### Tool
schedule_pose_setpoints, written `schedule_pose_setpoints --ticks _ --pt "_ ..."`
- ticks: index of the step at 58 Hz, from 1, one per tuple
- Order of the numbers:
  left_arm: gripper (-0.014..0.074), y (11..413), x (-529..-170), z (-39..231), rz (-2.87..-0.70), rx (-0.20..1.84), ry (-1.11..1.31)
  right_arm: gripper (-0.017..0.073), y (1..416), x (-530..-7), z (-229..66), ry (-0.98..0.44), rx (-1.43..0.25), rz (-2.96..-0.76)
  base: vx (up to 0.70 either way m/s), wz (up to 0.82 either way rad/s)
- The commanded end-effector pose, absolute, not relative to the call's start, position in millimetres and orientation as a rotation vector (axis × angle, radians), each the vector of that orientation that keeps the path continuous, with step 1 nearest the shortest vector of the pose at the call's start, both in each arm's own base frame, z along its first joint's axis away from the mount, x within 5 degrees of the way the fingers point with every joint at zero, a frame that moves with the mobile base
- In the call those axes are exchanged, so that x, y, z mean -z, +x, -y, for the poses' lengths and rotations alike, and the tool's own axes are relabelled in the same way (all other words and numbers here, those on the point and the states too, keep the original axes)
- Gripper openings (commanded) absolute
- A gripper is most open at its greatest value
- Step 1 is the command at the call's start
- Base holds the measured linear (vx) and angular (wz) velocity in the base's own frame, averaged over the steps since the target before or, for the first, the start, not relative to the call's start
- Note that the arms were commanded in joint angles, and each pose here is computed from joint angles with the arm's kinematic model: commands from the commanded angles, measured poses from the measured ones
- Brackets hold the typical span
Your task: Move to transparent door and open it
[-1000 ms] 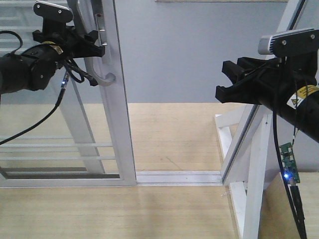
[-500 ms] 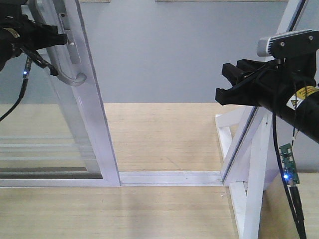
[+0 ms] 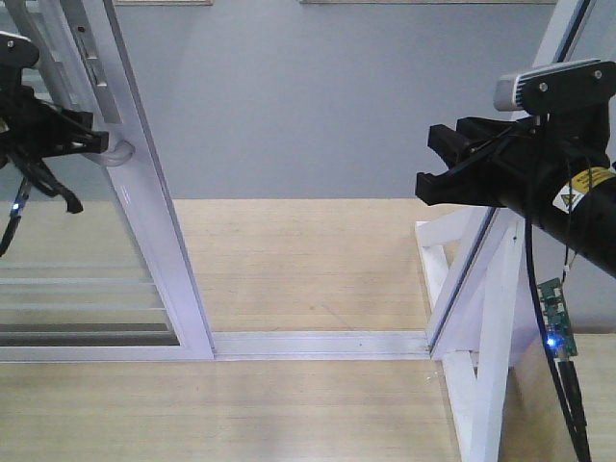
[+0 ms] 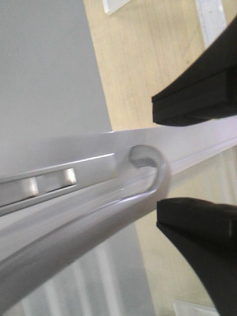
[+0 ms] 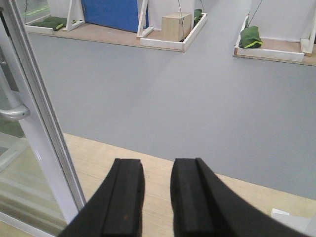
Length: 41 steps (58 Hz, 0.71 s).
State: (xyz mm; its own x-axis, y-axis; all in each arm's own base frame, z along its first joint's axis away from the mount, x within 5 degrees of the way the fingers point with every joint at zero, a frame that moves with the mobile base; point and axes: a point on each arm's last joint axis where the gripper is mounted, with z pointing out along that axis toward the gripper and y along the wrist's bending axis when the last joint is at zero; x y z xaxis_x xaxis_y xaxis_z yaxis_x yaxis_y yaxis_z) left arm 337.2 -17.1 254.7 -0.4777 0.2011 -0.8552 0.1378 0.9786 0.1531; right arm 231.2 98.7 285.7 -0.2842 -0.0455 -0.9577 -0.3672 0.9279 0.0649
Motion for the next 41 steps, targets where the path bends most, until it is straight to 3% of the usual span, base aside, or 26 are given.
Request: schedule_pose_setpoints --ticks 1,22,41 --pt "0.0450 319 -284 14 -1.923 -0.076 0.210 0.0253 232 -308 -98 -0.294 -0.322 -1.710 0.00 0.00" --pt "0.0450 231 -316 11 -1.700 -0.071 0.191 0.0253 232 -308 -98 -0.295 -0.322 -1.711 0.00 0.00" --pt "0.0450 206 -328 10 -1.691 -0.081 0.183 0.0253 232 -308 -98 -0.292 -0.324 -1.711 0.00 0.00"
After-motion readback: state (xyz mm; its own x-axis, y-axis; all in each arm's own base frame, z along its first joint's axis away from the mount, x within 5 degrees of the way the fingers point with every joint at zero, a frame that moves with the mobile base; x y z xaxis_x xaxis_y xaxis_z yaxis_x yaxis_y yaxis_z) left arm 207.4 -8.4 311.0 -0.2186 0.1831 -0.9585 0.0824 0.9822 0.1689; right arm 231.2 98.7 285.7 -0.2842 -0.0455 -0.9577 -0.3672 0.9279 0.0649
